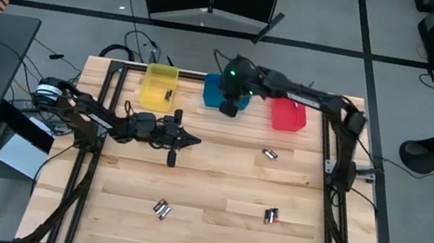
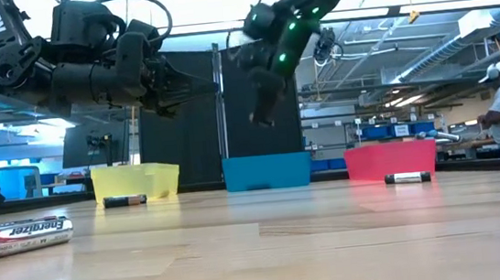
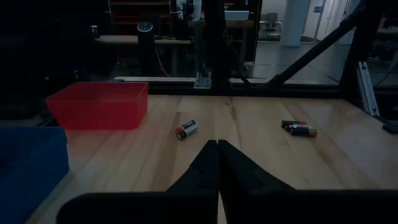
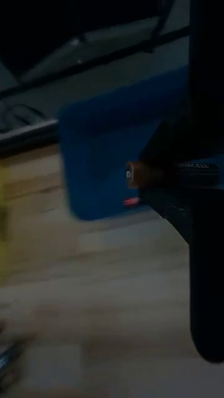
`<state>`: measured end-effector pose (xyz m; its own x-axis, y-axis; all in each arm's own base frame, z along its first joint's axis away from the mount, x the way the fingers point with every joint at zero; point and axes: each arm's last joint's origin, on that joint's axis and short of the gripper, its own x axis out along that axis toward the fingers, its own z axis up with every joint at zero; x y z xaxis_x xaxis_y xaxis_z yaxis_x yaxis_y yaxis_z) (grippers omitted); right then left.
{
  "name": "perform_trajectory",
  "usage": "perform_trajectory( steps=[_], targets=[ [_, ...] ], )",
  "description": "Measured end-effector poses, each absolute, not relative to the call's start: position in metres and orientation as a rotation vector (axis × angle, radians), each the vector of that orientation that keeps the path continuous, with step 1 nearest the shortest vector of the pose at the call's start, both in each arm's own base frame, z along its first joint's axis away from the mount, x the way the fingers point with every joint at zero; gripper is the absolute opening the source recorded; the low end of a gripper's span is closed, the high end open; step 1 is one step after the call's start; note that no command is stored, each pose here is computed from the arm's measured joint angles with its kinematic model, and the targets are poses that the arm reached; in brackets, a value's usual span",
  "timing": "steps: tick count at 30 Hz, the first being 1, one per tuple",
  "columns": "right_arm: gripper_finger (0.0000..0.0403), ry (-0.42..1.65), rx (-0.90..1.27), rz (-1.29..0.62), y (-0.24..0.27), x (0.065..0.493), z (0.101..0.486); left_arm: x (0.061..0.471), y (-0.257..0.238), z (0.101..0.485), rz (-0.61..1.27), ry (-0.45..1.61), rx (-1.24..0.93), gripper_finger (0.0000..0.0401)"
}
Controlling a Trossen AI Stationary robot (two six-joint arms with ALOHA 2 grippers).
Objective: Sort batteries
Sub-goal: Put the black battery into the yellow bin
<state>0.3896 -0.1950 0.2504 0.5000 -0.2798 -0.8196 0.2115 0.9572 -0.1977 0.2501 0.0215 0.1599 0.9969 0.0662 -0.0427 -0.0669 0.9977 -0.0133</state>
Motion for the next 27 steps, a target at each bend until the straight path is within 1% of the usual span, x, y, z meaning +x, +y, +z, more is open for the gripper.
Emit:
perform_trajectory(
  steps=[5,10,12,17,21,24,27],
  targets=[
    [0.0055,1.177,-0.046,-0.263,-0.223,0.399,0.224,0.25,0.021,0.16,0.064,0.041,-0.014,0.0005],
    [0.0055,1.251,-0.023,-0.252,-0.23,0.394,0.22,0.25,0.021,0.16,0.057,0.041,-0.012,0.0005],
    [0.0055,1.279,-0.017,-0.25,-0.227,0.388,0.227,0.25,0.021,0.16,0.057,0.041,-0.019,0.0005],
    [0.0055,1.264,0.022,-0.305,-0.217,0.358,0.279,0.25,0.021,0.16,0.057,0.041,-0.033,0.0005],
    [0.0055,1.222,0.065,-0.374,-0.214,0.328,0.306,0.25,0.023,0.16,0.08,0.04,-0.033,0.0005],
    [0.0055,1.183,0.1,-0.43,-0.213,0.305,0.317,0.249,0.03,0.161,0.141,0.034,-0.04,0.0005],
    [0.0055,1.154,0.136,-0.481,-0.214,0.287,0.314,0.248,0.038,0.164,0.178,-0.001,-0.061,0.0005]
  ],
)
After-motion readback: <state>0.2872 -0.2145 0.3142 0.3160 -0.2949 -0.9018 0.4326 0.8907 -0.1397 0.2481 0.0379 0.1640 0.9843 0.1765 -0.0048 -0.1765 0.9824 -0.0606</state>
